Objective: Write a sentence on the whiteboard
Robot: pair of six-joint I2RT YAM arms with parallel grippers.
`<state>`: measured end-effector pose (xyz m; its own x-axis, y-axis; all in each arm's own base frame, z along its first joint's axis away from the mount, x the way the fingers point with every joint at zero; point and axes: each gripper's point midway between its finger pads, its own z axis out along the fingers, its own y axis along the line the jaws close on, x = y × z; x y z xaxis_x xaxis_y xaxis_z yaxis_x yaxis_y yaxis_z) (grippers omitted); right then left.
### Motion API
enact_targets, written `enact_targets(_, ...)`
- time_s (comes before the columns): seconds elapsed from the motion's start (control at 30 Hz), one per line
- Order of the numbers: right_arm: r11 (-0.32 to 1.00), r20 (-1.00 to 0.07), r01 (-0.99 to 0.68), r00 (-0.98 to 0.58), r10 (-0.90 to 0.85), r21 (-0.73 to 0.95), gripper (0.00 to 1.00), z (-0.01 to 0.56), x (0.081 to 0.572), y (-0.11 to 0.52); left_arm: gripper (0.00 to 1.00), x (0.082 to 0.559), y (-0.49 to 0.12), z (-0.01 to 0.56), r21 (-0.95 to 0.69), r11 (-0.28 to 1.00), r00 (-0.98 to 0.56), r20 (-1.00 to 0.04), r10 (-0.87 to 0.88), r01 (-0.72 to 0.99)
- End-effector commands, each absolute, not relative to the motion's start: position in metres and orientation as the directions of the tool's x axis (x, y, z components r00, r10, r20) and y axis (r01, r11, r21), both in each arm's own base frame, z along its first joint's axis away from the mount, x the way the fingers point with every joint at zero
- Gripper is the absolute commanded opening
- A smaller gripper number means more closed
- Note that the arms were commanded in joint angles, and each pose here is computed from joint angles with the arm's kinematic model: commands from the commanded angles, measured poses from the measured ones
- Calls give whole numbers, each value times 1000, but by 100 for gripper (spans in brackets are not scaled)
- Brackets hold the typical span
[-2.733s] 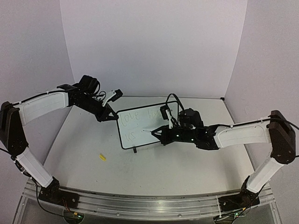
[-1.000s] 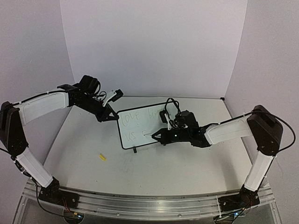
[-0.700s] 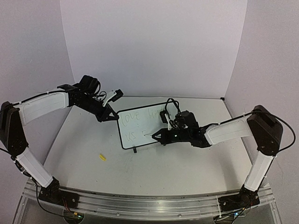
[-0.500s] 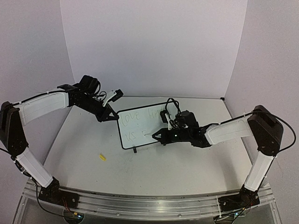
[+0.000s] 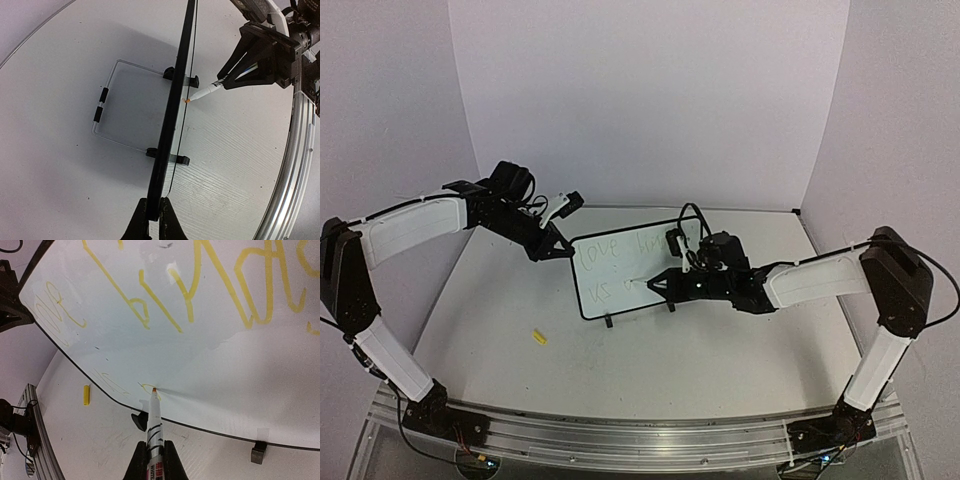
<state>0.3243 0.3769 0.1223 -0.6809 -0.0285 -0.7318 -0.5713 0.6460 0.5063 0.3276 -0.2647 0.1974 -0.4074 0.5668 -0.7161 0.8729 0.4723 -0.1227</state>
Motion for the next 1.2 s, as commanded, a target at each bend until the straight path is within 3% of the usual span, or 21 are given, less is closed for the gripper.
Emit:
enact_targets(0.0,656,-778,-569,-627,45,496,0,151,342,376,0,342,-250,190,-9,518,-378,-693,613,855)
enact_targets(0.27,677,-735,-538,-678,8,503,0,114,336,372,0,342,-250,190,-10,518,-380,-693,613,855)
enact_targets(0.67,695,-728,-518,-686,12,499,0,105,337,368,0,342,-250,191,-11,518,-379,-694,612,856)
enact_targets(1.17,653,-772,-563,-633,52,506,0,153,331,366,0,342,-251,190,-13,516,-379,-694,611,856)
